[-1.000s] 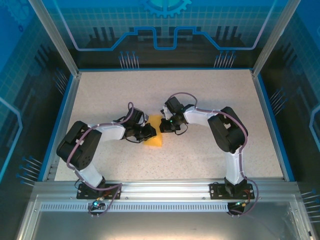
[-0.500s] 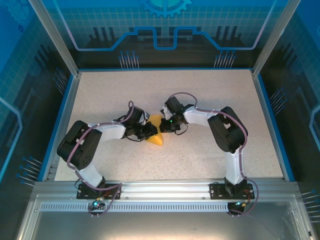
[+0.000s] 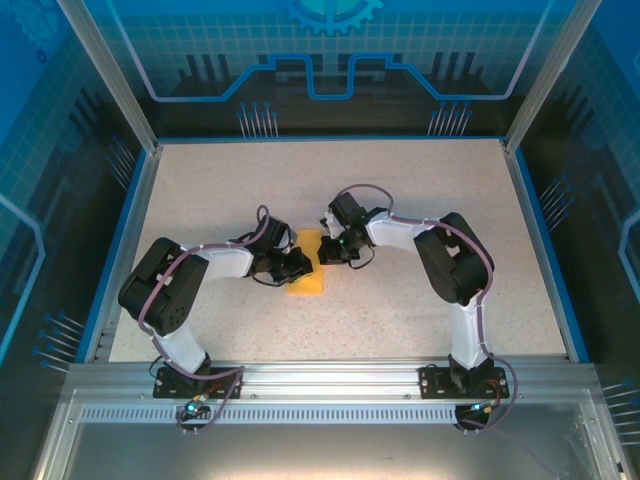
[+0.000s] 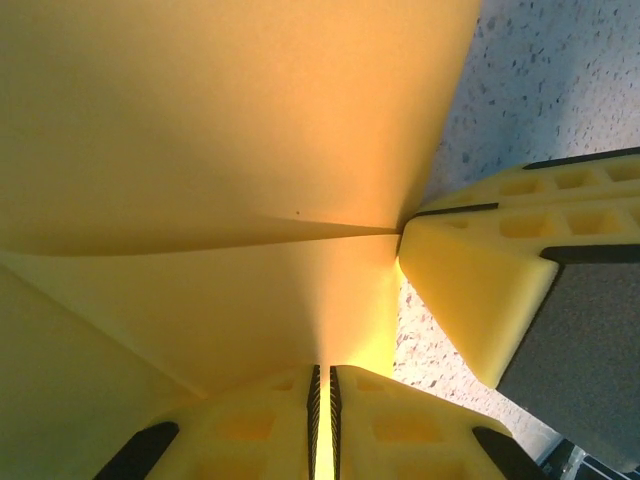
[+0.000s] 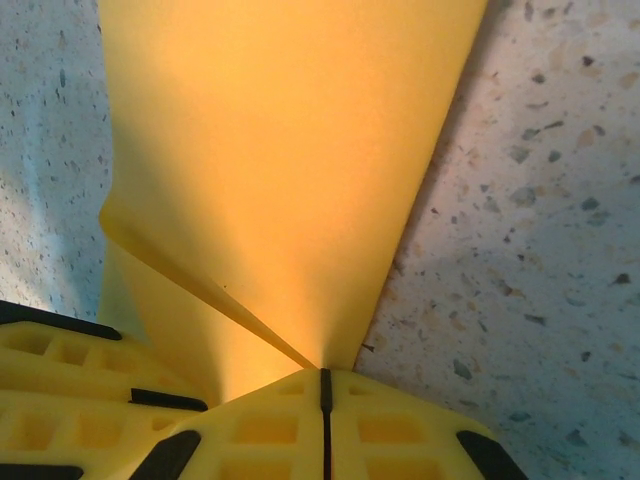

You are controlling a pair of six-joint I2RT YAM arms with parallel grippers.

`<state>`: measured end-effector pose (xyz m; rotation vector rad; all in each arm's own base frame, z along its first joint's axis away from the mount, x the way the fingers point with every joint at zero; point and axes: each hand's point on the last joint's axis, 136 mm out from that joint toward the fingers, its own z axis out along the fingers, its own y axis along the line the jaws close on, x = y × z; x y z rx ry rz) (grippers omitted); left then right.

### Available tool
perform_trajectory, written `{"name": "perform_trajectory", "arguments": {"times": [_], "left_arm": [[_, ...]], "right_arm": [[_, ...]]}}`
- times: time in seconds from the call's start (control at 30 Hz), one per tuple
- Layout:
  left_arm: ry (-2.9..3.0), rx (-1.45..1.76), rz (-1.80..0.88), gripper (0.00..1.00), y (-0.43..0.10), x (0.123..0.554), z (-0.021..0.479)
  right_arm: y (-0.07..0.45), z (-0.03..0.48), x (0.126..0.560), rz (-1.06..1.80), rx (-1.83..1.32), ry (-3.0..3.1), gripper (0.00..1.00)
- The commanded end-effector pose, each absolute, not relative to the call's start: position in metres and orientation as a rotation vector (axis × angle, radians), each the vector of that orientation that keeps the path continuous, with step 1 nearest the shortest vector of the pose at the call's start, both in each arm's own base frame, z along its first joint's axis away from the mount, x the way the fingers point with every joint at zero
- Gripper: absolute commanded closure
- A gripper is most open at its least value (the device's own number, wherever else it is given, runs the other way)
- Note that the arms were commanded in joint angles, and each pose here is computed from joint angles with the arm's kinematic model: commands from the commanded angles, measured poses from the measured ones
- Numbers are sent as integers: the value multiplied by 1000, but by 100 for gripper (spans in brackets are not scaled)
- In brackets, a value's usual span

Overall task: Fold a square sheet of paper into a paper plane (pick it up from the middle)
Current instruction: Fold the triangle a second time at the center of the table.

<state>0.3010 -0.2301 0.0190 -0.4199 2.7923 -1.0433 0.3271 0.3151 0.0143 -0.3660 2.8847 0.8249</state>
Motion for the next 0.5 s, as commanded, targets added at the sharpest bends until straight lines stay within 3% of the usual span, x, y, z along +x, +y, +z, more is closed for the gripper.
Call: {"name": "perform_trajectory", "arguments": {"times": [0.0, 0.27, 0.47], "left_arm": [[2810, -439, -1006, 84, -226, 305, 15], [2821, -447, -980, 85, -223, 303, 12], [2833, -472, -946, 86, -218, 301, 8]], "right_arm": [[316, 3, 323, 792, -388, 2921, 92], [316, 4, 323, 792, -384, 2921, 92], [319, 13, 325, 819, -374, 2902, 84]]}}
